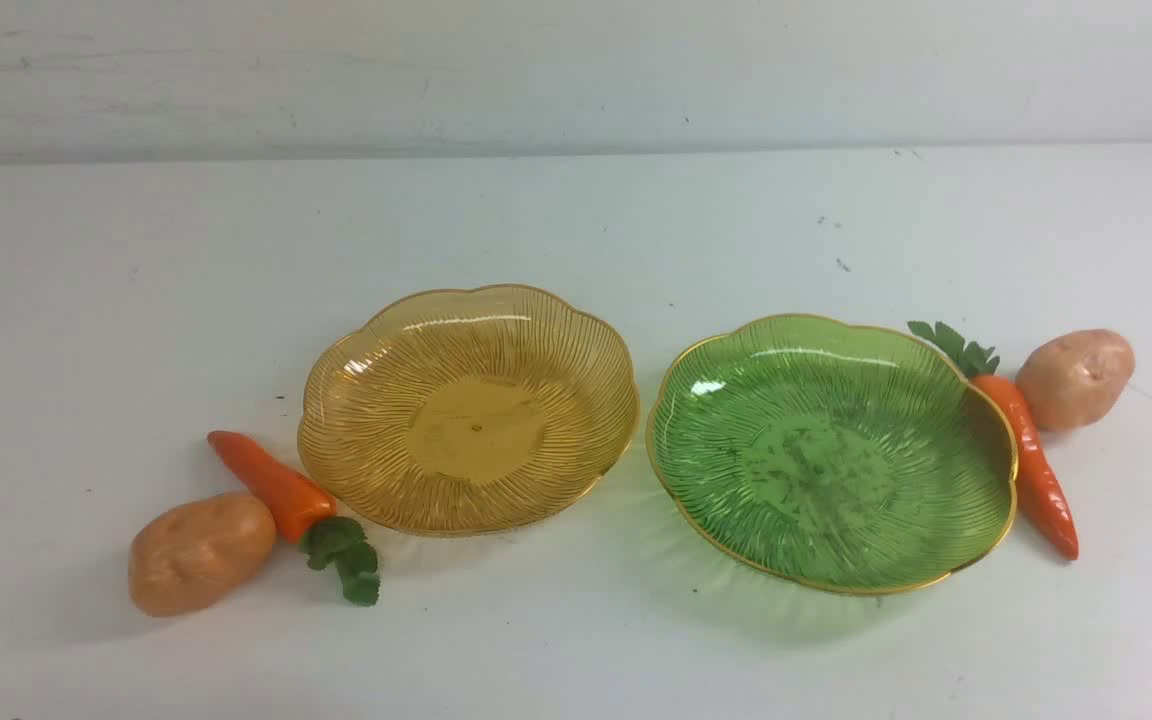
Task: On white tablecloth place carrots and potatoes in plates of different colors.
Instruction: 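Put the potatoes from the left side into the left plate with the left gripper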
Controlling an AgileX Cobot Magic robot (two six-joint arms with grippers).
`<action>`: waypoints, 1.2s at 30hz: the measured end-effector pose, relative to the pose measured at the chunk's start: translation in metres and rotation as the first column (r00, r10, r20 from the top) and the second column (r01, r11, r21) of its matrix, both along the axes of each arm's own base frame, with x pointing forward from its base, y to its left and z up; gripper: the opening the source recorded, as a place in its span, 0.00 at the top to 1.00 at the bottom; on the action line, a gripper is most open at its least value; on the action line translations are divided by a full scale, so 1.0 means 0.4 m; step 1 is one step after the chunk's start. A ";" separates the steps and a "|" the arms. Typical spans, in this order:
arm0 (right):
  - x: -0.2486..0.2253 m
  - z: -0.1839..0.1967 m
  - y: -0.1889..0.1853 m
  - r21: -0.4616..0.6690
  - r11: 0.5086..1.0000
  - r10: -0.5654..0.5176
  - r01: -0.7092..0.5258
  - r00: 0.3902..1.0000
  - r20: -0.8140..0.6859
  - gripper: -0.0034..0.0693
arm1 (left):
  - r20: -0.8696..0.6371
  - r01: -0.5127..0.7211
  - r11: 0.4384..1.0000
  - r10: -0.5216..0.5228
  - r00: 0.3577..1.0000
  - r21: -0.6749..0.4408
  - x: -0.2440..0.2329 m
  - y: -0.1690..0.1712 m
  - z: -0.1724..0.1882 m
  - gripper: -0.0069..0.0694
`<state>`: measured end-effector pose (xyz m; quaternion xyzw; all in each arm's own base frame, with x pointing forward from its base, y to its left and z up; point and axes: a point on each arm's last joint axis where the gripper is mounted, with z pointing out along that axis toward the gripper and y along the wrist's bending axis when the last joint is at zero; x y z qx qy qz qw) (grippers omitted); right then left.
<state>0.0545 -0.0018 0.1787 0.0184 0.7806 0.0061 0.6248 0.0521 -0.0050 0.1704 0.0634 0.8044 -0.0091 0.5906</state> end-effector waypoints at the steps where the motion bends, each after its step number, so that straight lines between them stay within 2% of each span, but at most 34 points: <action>1: 0.000 0.000 0.000 0.000 1.000 0.000 0.000 1.000 0.000 0.97 | 0.000 0.000 1.000 0.000 1.000 0.000 0.000 0.000 0.000 0.91; 22: 0.000 0.000 0.000 0.000 1.000 0.000 0.000 1.000 0.000 0.97 | 0.005 -0.003 1.000 0.003 1.000 -0.002 0.000 0.001 0.001 0.91; 23: 0.000 0.000 0.000 0.000 1.000 0.000 0.000 1.000 0.000 0.97 | 0.014 -0.007 0.999 0.008 1.000 -0.038 0.001 -0.001 0.004 0.91; 24: 0.000 0.000 0.000 0.000 1.000 0.000 0.000 1.000 0.000 0.97 | 0.035 -0.016 0.986 0.022 0.999 -0.164 0.003 -0.006 0.012 0.91; 25: 0.000 0.000 0.000 0.000 1.000 0.000 0.000 1.000 0.000 0.97 | 0.044 -0.022 0.959 0.036 0.998 -0.282 0.004 -0.011 0.018 0.91; 27: 0.000 0.000 0.000 0.000 1.000 0.000 0.000 1.000 0.000 0.97 | 0.057 -0.033 0.835 0.076 0.995 -0.549 0.006 -0.018 0.035 0.91; 29: 0.000 0.000 0.000 0.000 1.000 0.000 0.000 1.000 0.000 0.97 | 0.074 -0.027 0.705 0.112 0.991 -0.708 0.008 -0.018 0.051 0.91; 31: 0.000 0.000 0.000 0.000 1.000 0.000 0.000 1.000 0.000 0.97 | 0.128 0.002 0.583 0.176 0.976 -0.812 0.010 -0.008 0.074 0.91; 32: 0.000 0.000 0.000 0.000 1.000 0.000 0.000 1.000 0.000 0.97 | 0.155 0.017 0.545 0.208 0.966 -0.838 0.010 -0.002 0.083 0.91; 36: 0.000 0.000 0.000 -0.001 1.000 0.000 0.000 1.000 0.000 0.97 | 0.277 0.095 0.449 0.360 0.891 -0.888 0.005 0.033 0.121 0.91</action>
